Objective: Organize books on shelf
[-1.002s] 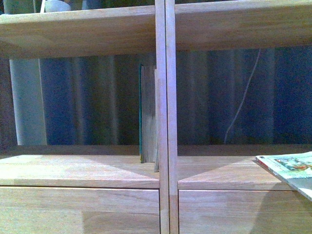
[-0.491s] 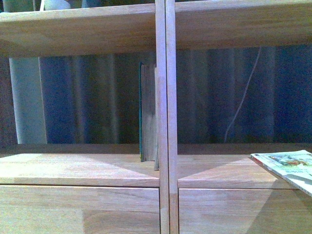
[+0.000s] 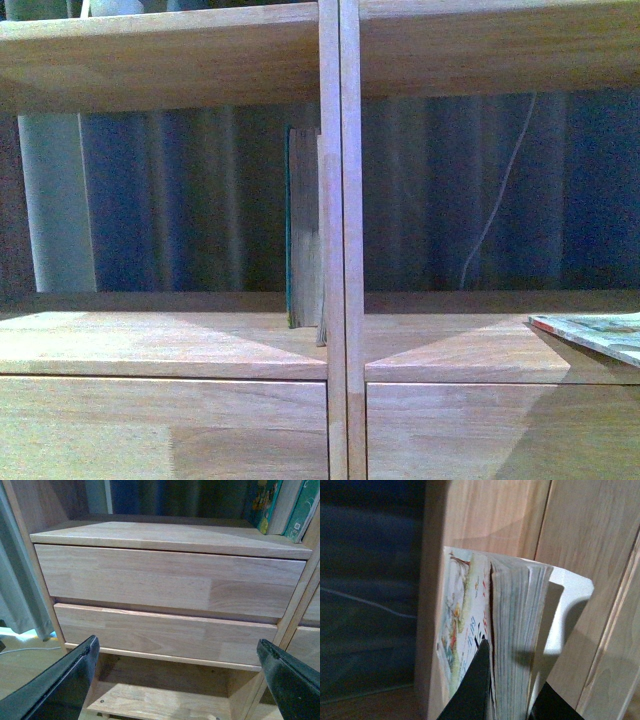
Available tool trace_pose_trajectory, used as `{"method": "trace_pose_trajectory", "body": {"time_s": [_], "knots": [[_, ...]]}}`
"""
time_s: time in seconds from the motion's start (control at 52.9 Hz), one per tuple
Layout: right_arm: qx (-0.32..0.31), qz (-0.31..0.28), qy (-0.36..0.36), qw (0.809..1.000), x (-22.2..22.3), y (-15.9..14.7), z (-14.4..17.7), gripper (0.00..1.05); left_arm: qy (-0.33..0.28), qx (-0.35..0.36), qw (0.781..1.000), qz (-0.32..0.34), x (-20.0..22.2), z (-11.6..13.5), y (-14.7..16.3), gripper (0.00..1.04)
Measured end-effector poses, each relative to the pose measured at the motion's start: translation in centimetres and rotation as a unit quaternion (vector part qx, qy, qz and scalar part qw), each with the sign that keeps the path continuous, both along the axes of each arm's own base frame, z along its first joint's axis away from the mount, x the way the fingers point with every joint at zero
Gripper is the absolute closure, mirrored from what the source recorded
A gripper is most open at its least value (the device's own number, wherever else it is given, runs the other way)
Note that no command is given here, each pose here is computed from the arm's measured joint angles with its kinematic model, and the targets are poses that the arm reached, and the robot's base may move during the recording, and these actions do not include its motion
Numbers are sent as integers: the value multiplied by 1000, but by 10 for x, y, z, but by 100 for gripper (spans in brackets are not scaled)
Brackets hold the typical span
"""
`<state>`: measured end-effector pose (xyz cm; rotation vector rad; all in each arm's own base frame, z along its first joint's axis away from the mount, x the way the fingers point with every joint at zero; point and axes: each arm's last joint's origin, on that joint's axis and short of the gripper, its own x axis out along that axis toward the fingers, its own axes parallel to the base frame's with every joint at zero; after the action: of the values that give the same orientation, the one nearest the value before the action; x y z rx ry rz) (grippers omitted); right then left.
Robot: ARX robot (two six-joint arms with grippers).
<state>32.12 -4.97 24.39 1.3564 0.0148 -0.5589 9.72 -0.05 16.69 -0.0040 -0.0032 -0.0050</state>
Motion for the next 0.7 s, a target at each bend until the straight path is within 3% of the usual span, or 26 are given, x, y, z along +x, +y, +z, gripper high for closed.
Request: {"method": "trace_pose_trajectory", "body": {"time_s": [0.397, 0.699], "knots": [[-85, -5, -110, 990, -66, -21, 52, 97, 0, 0, 1000, 0, 0, 0, 0, 7], [-152, 21, -181, 971, -124, -7, 99, 97, 0, 0, 1000, 0, 0, 0, 0, 7]]}}
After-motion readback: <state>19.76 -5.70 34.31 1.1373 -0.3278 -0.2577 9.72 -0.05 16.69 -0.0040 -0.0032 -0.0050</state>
